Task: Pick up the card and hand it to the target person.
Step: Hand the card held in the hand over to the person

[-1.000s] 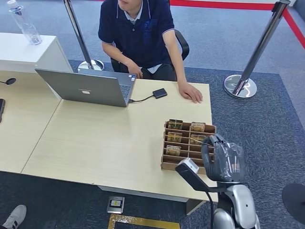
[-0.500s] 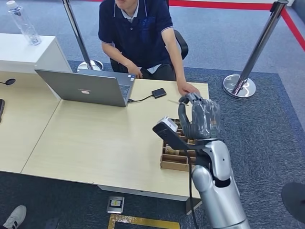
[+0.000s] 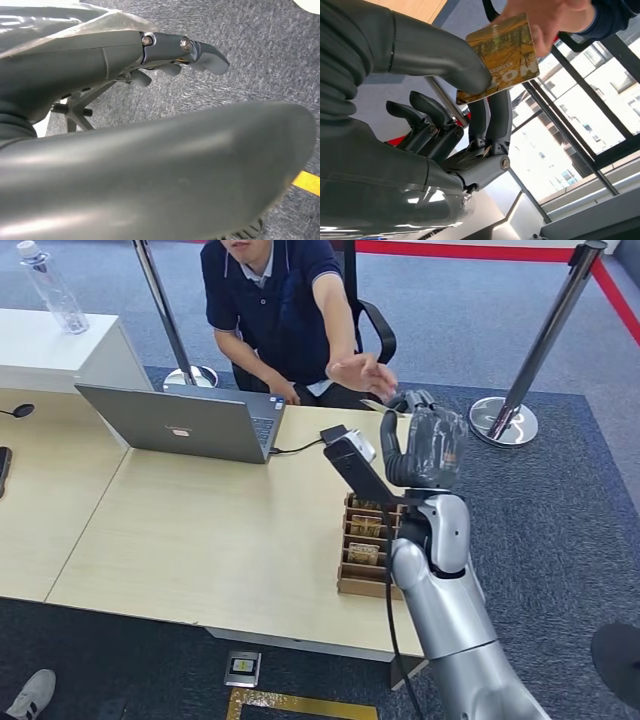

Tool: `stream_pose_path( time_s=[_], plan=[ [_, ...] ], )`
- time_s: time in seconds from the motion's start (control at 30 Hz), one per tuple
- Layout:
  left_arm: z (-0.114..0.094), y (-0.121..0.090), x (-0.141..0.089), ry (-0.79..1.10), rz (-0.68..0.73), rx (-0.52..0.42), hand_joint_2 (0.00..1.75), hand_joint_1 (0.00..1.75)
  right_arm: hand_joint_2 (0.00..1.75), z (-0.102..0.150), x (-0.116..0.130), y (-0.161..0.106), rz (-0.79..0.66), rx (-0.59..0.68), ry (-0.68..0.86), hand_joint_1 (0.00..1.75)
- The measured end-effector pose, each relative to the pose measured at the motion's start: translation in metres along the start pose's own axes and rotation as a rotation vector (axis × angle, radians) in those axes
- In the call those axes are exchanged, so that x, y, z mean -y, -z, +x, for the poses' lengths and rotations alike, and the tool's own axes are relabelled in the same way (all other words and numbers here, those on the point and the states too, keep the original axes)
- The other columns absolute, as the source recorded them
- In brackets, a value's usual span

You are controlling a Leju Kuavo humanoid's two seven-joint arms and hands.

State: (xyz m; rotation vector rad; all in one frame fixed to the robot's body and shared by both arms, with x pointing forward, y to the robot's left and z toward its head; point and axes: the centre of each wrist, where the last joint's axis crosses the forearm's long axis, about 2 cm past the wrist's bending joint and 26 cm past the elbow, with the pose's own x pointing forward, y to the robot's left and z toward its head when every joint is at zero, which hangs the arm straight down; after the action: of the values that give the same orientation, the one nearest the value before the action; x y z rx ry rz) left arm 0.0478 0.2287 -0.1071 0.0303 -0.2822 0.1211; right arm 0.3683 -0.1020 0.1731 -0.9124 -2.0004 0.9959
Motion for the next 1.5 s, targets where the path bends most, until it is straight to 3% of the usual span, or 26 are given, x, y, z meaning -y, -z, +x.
stream_pose_path(
  time_s=[0.5, 0.87, 0.9, 0.97, 1.03, 1.1, 1.27, 1.47, 1.5],
  plan=[
    [0.001, 0.0, -0.001, 0.019, -0.003, 0.003, 0.0, 0.0, 1.75, 0.002, -0.014, -0.004, 0.079, -0.022, 0.012, 1.75],
    [0.001, 0.001, -0.002, 0.028, 0.001, 0.001, 0.0, 0.0, 1.75, 0.017, -0.013, 0.013, 0.086, -0.001, 0.032, 1.72],
    [0.001, 0.001, -0.002, 0.029, 0.001, -0.001, 0.0, 0.0, 1.75, 0.017, -0.013, 0.013, 0.085, -0.005, 0.035, 1.68],
    [0.001, 0.001, -0.002, 0.031, 0.001, -0.006, 0.0, 0.0, 1.75, 0.015, -0.012, 0.013, 0.081, -0.015, 0.039, 1.31],
    [0.001, 0.001, -0.002, 0.033, 0.001, -0.013, 0.0, 0.0, 1.75, 0.014, -0.012, 0.013, 0.077, -0.027, 0.045, 0.49],
    [0.001, 0.001, -0.002, 0.032, 0.001, -0.016, 0.0, 0.0, 1.75, 0.012, -0.012, 0.01, 0.067, -0.038, 0.061, 0.0],
    [0.001, 0.001, -0.002, 0.026, 0.002, -0.016, 0.0, 0.0, 1.75, 0.014, -0.015, -0.006, 0.058, -0.057, 0.182, 0.0],
    [0.001, 0.001, -0.004, 0.017, 0.002, -0.012, 0.0, 0.0, 1.75, 0.018, -0.012, -0.056, 0.028, -0.094, 0.445, 0.0],
    [0.0, 0.001, -0.005, 0.016, 0.002, -0.013, 0.0, 0.0, 1.31, 0.018, -0.01, -0.066, 0.016, -0.099, 0.493, 0.0]
  ],
)
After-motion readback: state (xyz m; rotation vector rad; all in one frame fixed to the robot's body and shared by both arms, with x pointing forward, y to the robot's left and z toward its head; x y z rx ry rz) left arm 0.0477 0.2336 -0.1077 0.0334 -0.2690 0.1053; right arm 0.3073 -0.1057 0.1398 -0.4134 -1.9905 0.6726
